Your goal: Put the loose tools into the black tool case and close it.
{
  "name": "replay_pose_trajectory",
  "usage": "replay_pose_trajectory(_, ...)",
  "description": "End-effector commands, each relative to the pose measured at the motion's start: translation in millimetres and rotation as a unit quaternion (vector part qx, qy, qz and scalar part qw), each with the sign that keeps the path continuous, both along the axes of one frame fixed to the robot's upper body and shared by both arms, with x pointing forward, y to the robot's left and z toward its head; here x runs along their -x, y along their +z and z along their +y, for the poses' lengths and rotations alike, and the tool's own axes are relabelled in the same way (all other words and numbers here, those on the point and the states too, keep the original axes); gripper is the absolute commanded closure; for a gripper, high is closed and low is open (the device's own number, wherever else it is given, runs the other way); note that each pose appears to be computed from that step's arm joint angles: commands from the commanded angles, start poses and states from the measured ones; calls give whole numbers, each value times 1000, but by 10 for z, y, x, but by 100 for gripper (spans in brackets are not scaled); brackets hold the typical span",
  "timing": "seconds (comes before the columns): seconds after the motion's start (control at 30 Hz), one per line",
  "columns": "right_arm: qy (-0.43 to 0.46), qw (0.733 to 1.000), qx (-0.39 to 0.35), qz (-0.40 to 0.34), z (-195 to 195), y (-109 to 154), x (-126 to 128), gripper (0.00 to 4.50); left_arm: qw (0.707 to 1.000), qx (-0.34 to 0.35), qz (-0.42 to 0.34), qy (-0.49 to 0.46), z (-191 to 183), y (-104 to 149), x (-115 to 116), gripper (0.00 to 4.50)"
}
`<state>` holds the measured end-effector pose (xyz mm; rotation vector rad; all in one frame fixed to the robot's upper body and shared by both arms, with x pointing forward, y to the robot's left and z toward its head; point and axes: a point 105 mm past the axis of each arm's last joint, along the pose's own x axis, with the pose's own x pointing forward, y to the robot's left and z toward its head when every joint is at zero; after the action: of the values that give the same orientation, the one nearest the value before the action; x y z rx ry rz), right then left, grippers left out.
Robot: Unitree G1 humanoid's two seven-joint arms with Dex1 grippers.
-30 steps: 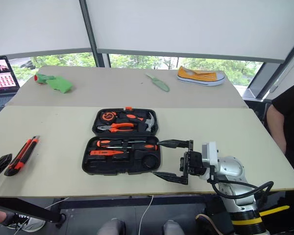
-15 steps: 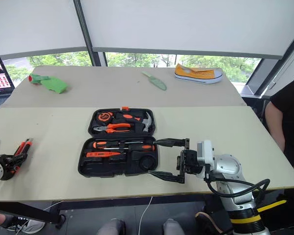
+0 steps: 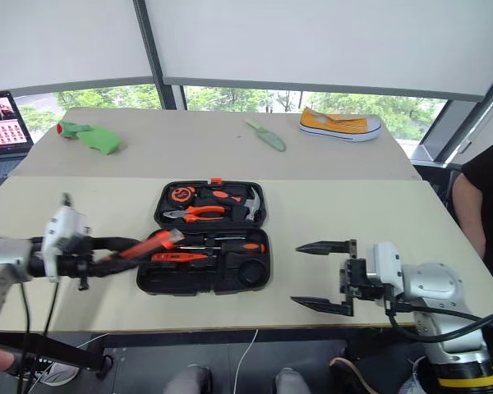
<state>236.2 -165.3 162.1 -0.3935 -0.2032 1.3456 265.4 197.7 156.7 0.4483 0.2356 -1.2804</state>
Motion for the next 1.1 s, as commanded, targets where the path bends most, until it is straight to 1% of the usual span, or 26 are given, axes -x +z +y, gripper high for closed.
replay_pose_trajectory(0.03, 2, 1000, -9, -18, -10, 95, 32, 0, 997, -60, -31, -40, -237, -153, -70, 291)
replay_pose_trajectory(0.17, -1, 1000, -23, -16, 56, 107, 47, 0, 994, -85, -50, -35, -345, -269, -181, 291)
replay_pose_trajectory(0.37, -6, 1000, -29, -10, 97, 90, 83, 0, 991, -111, -59, -36, -411, -398, -241, 291)
replay_pose_trajectory(0.5, -10, 999, -34, -9, 111, 97, 85, 0, 993, -98, -56, -46, -518, -420, -222, 291)
replay_pose_trajectory(0.67, -13, 999, -35, -9, 123, 96, 80, 0, 994, -98, -27, -52, -547, -484, -168, 291)
replay_pose_trajectory(0.73, -14, 999, -35, -9, 123, 94, 74, 0, 993, -100, -37, -55, -554, -476, -175, 190)
replay_pose_trajectory(0.8, -16, 999, -36, -9, 122, 96, 60, 0, 993, -92, -49, -63, -575, -454, -181, 129)
replay_pose_trajectory(0.83, -17, 999, -37, -10, 121, 97, 53, 0, 993, -86, -58, -64, -584, -437, -199, 81)
replay_pose_trajectory(0.87, -17, 999, -37, -10, 124, 97, 45, 0, 993, -72, -71, -63, -599, -394, -230, 48)
replay_pose_trajectory(0.9, -18, 999, -38, -10, 128, 96, 37, 0, 993, -53, -88, -60, -615, -333, -272, 3)
replay_pose_trajectory(0.97, -19, 999, -43, -10, 139, 104, 10, 0, 995, 11, -84, -50, -609, -161, -330, 3)
replay_pose_trajectory(1.1, -25, 998, -50, -10, 139, 108, -44, 0, 992, 92, -69, -46, -519, 50, -368, 3)
